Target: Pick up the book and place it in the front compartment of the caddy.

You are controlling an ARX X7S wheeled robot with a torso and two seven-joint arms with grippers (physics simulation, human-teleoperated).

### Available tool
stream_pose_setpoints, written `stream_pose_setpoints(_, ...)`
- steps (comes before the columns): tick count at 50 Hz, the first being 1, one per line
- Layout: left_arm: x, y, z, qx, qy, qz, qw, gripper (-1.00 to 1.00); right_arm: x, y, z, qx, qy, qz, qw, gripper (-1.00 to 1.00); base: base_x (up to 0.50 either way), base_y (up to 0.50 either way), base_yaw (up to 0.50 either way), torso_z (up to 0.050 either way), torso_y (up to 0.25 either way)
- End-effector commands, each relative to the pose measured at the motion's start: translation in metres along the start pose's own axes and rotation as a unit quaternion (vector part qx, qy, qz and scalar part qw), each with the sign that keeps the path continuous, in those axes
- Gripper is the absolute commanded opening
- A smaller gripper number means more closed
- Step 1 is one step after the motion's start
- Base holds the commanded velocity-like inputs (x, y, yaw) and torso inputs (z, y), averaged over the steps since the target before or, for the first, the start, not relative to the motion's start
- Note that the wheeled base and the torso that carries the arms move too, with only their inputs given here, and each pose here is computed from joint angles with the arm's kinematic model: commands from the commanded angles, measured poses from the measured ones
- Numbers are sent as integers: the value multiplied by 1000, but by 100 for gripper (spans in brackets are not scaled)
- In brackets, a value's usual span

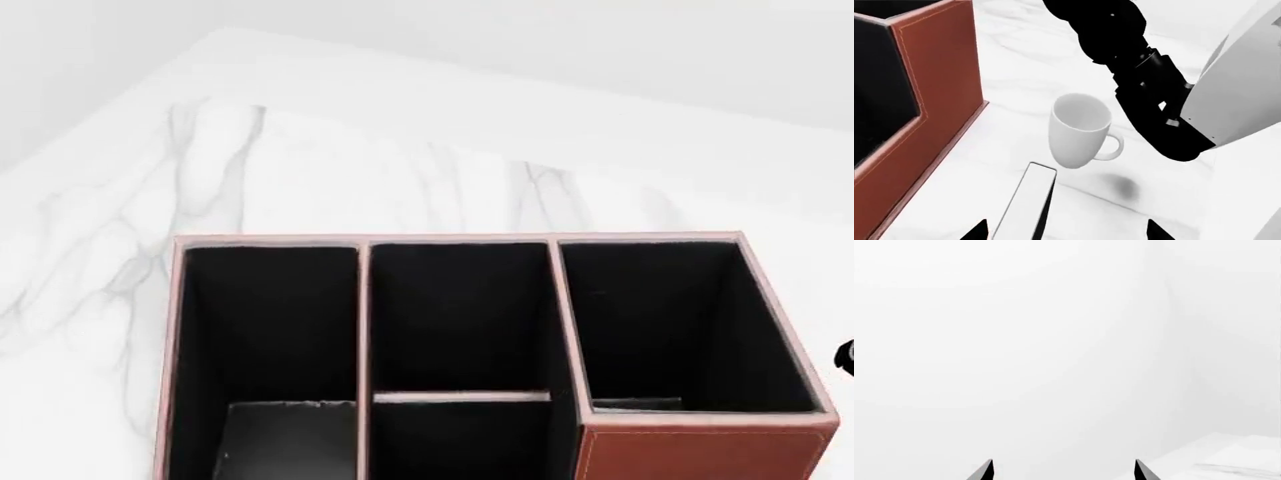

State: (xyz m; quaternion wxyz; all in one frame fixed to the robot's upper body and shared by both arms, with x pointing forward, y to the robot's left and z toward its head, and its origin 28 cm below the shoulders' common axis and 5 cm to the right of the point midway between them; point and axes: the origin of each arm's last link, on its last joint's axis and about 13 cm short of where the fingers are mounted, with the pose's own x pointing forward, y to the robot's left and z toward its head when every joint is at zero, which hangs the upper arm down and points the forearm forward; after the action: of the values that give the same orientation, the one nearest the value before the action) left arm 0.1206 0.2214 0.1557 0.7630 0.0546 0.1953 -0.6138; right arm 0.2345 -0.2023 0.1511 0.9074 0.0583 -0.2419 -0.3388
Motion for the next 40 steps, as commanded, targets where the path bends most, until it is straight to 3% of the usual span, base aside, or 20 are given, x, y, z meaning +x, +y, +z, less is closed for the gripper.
stream_pose_setpoints(1,1,1,-4,5,19,-17,1000,100,0,1,-1,-5,-5,0,1000,100,0,0,0,0,0)
stream_pose_setpoints(14,0,2,-6,10,23,-15,1000,100,-1,1,-1,-6,-7,2,1000,100,0,0,0,0,0)
stream_pose_setpoints(20,1,9,-6,37,29,32,998,100,-1,1,-1,-6,-7,3,1000,100,0,0,0,0,0)
stream_pose_setpoints(29,0,19,-4,45,33,75,996,100,-1,1,-2,-6,-7,4,1000,100,0,0,0,0,0)
stream_pose_setpoints(40,3,21,-8,46,41,72,995,100,-1,1,0,-6,-8,4,1000,100,0,0,0,0,0)
